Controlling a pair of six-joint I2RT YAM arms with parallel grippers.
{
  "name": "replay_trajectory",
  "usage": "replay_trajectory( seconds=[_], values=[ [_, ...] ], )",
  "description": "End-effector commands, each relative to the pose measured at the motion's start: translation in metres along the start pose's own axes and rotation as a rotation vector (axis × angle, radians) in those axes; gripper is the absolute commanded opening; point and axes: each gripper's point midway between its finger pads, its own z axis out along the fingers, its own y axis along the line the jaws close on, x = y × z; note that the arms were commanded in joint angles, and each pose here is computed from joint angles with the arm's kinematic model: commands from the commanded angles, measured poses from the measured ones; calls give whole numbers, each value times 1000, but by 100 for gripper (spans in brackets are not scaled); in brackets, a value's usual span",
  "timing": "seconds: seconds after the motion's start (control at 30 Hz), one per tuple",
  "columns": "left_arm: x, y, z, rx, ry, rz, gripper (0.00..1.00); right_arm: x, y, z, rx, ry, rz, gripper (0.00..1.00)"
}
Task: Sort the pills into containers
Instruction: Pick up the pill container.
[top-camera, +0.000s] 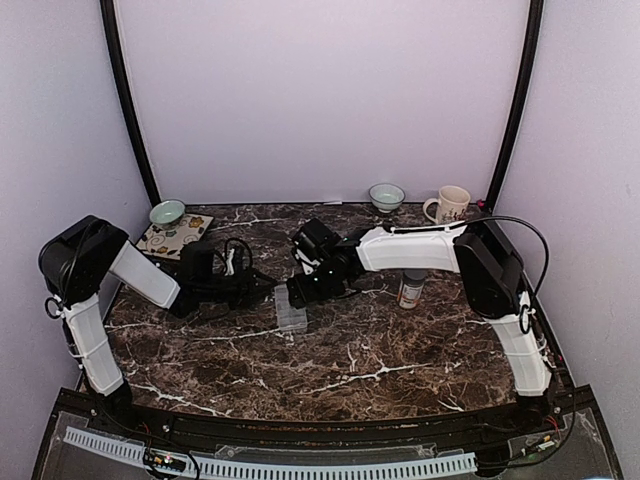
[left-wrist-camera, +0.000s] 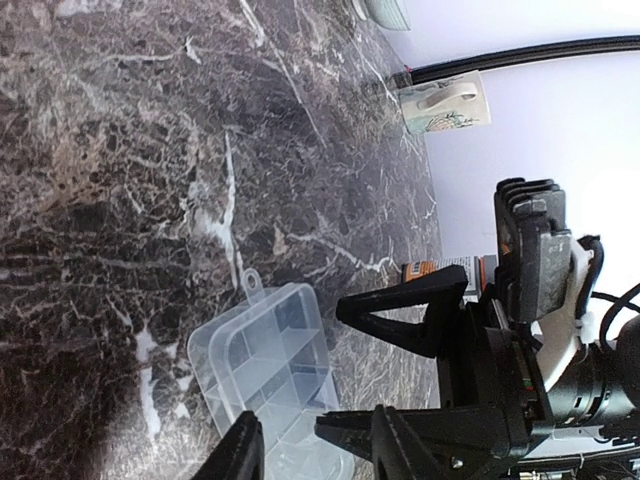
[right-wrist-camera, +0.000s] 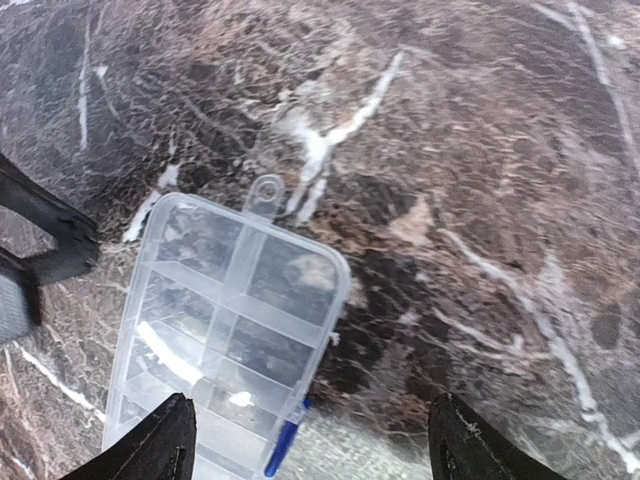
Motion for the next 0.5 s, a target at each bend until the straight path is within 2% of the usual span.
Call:
replay_trajectory(
  seconds=[0.0,0.3,0.47],
  values=[
    [-11,-13,-13,-2,-68,65,40,-8,7,-29,88,-70,10,81],
    [-6,-6,-26,-50,-99,68,42,5,42,-33,79,-86,46,84],
    [-4,-7,-32,-63,-101,85,43,12,44,-24,108,-75,85,84]
  ],
)
